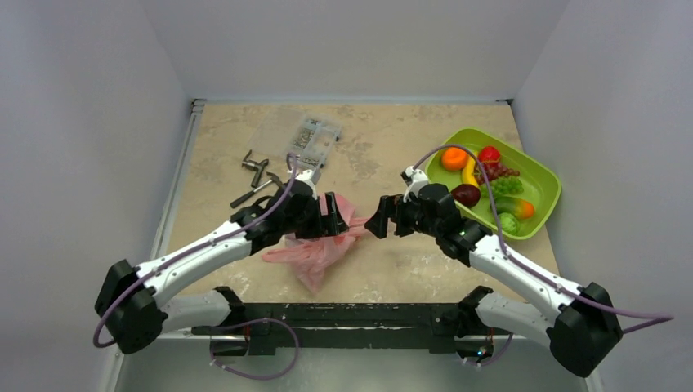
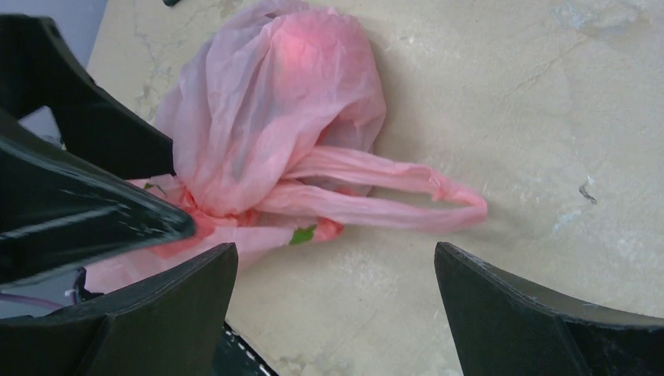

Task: Take the fake fruits out of the plastic bag
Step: Move the plastic bag to the center of the board, then untie the plastic bag at the center of the board.

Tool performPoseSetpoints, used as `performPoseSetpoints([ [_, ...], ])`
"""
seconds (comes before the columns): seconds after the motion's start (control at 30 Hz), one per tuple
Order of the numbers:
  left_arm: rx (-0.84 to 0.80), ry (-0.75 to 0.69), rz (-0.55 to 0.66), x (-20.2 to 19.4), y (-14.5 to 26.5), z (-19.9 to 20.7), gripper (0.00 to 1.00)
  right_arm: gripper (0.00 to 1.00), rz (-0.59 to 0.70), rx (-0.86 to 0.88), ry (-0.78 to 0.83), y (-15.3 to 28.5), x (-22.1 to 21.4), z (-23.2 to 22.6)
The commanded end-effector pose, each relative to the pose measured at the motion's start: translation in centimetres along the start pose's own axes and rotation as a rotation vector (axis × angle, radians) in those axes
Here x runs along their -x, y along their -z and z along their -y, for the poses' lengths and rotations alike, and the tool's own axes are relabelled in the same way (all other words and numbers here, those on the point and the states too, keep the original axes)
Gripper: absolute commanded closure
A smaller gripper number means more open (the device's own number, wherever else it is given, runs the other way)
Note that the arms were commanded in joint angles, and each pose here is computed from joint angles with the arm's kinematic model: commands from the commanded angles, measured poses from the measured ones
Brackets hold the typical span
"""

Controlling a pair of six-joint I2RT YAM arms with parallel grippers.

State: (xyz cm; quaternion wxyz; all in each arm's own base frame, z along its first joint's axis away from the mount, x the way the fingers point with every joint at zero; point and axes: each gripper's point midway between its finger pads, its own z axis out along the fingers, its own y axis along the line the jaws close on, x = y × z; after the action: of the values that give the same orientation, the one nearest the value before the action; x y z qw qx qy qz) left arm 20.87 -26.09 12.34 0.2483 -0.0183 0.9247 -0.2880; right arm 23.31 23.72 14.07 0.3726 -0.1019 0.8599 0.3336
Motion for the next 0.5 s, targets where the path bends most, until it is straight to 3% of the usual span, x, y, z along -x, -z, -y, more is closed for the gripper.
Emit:
performPoseSetpoints([
  [0.0, -0.121, -0.106, 0.099, 1.3, 4.1, 1.9, 0.19, 0.01, 0.010, -0.001, -0.019, 1.7, -0.4, 0.0],
  [0.1, -0.164, -0.126, 0.061, -0.2, 5.6, 1.9, 0.24, 0.04, 0.008, 0.064, -0.020, 1.6, -0.1, -1.3],
  [0.23, -0.229, -0.120, -0.010, -2.6, 6.0, 2.6, 0.30, 0.27, -0.003, 0.257, 0.012, 1.7, 0.3, -5.2],
  [0.47, -0.303, -0.057, -0.089, -6.7, 4.3, 2.8, 0.39, 0.28, -0.028, 0.377, 0.025, 0.9, -0.7, -9.3],
])
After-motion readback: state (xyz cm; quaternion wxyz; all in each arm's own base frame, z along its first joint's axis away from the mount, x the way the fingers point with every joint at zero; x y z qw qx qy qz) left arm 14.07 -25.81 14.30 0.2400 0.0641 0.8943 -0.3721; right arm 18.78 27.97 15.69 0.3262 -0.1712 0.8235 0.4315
